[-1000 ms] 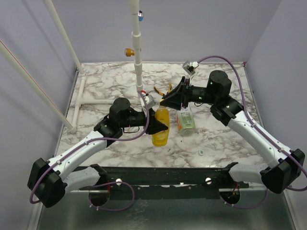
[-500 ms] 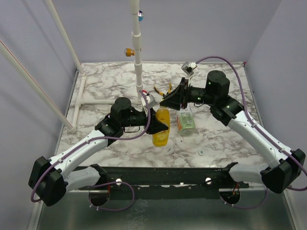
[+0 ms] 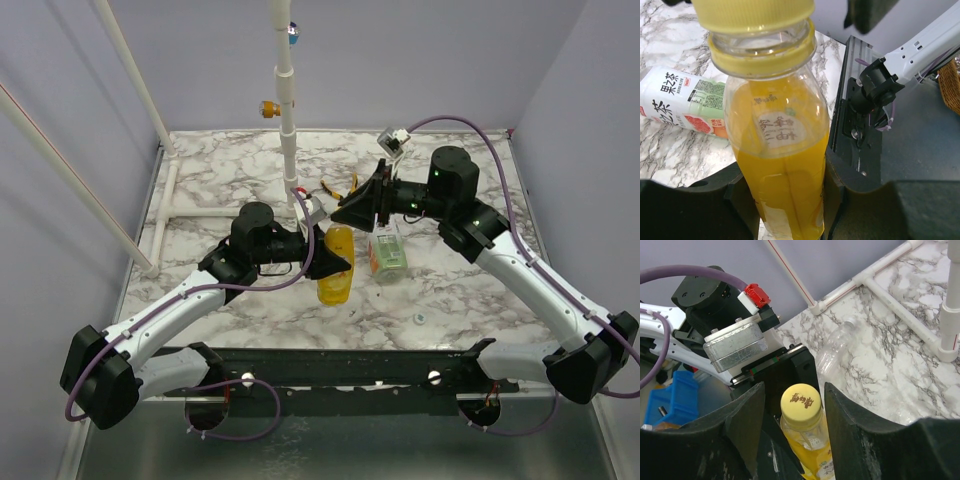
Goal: Screw on the bottle caps
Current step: Screw the bottle cap onto the plastic bottle.
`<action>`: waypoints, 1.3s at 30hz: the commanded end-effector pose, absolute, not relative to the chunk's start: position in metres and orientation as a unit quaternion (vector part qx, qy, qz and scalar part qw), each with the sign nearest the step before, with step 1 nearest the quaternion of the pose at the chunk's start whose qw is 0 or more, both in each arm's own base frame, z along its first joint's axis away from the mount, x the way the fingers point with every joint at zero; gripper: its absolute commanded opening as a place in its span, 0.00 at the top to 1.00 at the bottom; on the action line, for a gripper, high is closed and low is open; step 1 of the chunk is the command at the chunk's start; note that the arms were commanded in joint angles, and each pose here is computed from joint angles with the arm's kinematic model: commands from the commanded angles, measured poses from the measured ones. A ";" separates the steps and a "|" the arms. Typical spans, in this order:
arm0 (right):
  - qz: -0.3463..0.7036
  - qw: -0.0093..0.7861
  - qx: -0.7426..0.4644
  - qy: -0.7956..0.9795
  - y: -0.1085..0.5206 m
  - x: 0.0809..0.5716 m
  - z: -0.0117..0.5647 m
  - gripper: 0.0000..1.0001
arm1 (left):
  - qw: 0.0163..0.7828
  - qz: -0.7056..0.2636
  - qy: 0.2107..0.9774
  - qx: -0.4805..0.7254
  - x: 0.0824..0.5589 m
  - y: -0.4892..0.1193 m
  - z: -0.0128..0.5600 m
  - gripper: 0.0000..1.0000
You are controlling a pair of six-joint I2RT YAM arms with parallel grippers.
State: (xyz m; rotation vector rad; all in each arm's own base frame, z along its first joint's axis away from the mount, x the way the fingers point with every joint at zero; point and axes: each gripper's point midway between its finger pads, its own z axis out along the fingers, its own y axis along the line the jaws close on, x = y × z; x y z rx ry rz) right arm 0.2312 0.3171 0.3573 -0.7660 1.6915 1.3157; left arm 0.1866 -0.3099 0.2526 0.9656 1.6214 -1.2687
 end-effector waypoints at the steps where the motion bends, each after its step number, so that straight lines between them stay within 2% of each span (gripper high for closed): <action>1: 0.526 0.442 -0.301 0.661 0.315 0.228 0.377 0.45 | 0.440 -0.513 0.620 0.399 0.188 -0.313 0.273 1.00; 7: 0.526 0.440 -0.297 0.664 0.314 0.228 0.374 0.47 | 0.439 -0.513 0.621 0.398 0.189 -0.312 0.273 1.00; 12: 0.522 0.435 -0.295 0.672 0.314 0.231 0.370 0.57 | 0.439 -0.513 0.620 0.399 0.188 -0.312 0.274 1.00; 22: 0.513 0.431 -0.285 0.686 0.313 0.235 0.362 0.65 | 0.454 -0.503 0.619 0.397 0.195 -0.313 0.280 1.00; 29: 0.469 0.440 -0.249 0.725 0.311 0.247 0.349 0.71 | 0.505 -0.440 0.650 0.359 0.231 -0.307 0.284 1.00; 39: 0.340 0.458 -0.150 0.807 0.312 0.278 0.318 0.74 | 0.591 -0.327 0.687 0.268 0.289 -0.296 0.301 1.00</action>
